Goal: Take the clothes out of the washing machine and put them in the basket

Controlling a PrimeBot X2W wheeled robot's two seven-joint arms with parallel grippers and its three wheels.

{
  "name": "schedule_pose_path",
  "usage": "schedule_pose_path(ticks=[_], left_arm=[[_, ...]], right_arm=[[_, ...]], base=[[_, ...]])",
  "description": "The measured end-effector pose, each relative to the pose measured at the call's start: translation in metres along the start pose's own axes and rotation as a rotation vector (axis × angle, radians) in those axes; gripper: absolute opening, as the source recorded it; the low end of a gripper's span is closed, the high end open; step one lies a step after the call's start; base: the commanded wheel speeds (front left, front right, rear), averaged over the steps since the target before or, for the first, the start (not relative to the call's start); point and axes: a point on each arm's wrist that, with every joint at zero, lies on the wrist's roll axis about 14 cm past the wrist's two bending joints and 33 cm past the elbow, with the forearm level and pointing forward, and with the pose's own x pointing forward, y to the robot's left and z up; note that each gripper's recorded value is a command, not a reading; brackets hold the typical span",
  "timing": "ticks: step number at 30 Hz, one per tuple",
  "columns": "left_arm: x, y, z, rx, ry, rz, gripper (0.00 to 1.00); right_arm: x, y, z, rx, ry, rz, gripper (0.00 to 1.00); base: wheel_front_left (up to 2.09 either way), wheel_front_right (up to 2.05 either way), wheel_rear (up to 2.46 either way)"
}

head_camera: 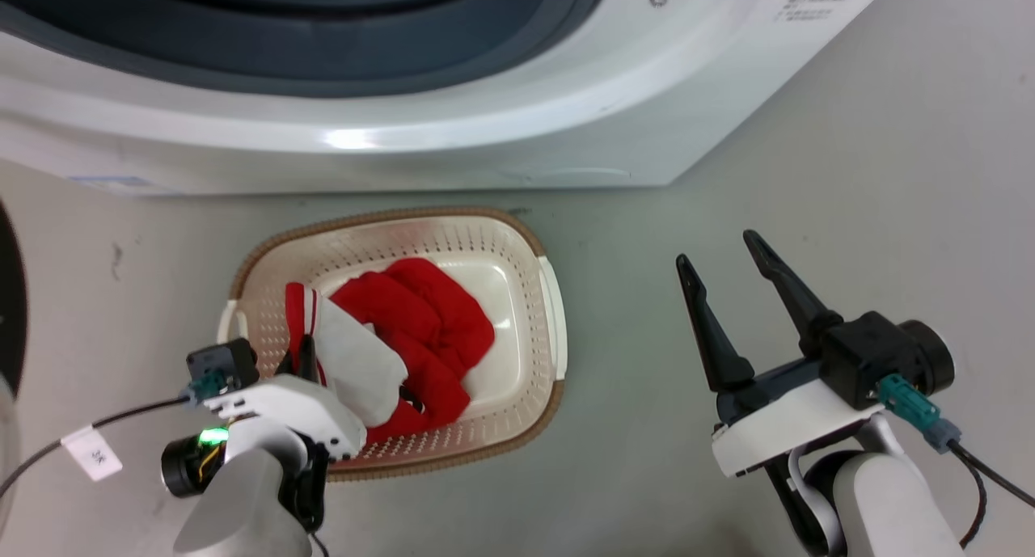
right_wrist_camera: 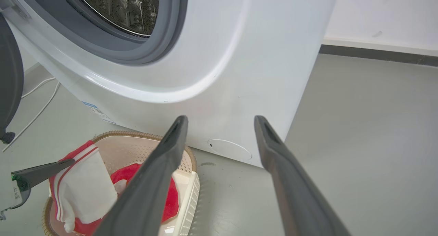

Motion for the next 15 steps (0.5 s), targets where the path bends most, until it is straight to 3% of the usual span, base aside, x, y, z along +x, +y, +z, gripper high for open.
schedule_pose_path(ticks=[11,12,13,14,15], left_arm=[[0.038,0.009,-0.076,-0.027,0.241,0.075,0.00],[0.039,0.007,-0.077,-0.030,0.242,0.074,0.23],[0.040,0.006,-0.075,-0.030,0.239,0.071,0.73],[0.040,0.006,-0.073,-0.027,0.233,0.069,1.00],[0.040,0.005,-0.069,-0.021,0.222,0.065,1.00]], right_arm=[[0.018,-0.026,-0.048,0.011,0.099,-0.048,1.00],[0.017,-0.028,-0.049,0.010,0.100,-0.053,1.00],[0.017,-0.028,-0.049,0.011,0.100,-0.055,1.00],[0.016,-0.028,-0.049,0.010,0.100,-0.055,1.00],[0.016,-0.028,-0.047,0.010,0.095,-0.055,1.00]], base=[[0.00,0.00,0.00],[0.00,0.00,0.00],[0.00,0.00,0.00],[0.00,0.00,0.00],[0.00,0.00,0.00]])
